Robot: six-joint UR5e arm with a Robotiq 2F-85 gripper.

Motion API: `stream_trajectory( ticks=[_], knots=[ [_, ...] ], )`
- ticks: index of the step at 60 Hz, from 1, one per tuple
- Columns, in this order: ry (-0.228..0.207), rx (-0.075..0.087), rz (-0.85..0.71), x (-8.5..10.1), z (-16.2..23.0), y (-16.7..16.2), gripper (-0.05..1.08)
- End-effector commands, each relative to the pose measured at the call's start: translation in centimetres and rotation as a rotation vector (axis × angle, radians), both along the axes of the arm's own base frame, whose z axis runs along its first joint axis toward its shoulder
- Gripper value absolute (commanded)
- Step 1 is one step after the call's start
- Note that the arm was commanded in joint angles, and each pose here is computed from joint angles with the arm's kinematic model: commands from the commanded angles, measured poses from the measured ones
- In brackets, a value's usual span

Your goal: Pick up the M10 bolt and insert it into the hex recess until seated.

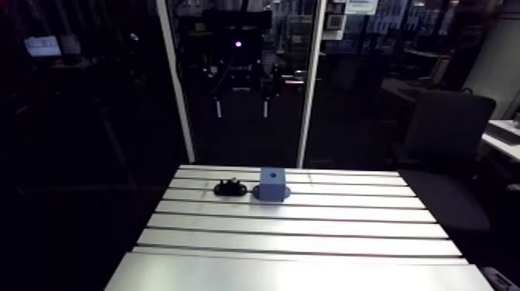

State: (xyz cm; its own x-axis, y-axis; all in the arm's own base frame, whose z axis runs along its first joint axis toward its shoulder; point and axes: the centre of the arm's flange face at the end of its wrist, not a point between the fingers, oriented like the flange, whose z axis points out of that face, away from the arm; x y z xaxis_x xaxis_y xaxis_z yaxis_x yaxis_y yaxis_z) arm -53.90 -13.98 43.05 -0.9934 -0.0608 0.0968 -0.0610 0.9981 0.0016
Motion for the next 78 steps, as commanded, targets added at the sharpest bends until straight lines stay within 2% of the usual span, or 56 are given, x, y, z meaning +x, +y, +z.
stream_trajectory(
  ticks=[1, 4, 16, 24, 29, 38, 43, 62, 73, 78],
  knots=[
    [0.03, -0.006, -0.023, -2.7, -4.6, -1.1, 0.0],
    [0.033, -0.014, -0.024, -3.5, -6.1, -1.3, 0.0],
    [0.052, -0.012, -0.027, -4.8, -8.9, -2.5, 0.0],
    [0.107, -0.02, -0.052, -5.3, -9.5, -2.6, 0.01],
    [0.103, -0.025, -0.055, -5.4, -9.9, -2.7, 0.01],
    [0.082, -0.012, -0.055, -5.2, -11.2, -2.8, 0.01],
    [0.074, -0.011, -0.055, -5.2, -12.2, -2.9, 0.01],
    [0.102, -0.016, -0.044, -5.2, -14.2, -3.2, 0.01],
    [0.099, -0.017, -0.034, -5.4, -15.3, -3.6, 0.01],
    [0.093, -0.011, -0.031, -5.4, -15.7, -3.7, 0.02]
  ],
)
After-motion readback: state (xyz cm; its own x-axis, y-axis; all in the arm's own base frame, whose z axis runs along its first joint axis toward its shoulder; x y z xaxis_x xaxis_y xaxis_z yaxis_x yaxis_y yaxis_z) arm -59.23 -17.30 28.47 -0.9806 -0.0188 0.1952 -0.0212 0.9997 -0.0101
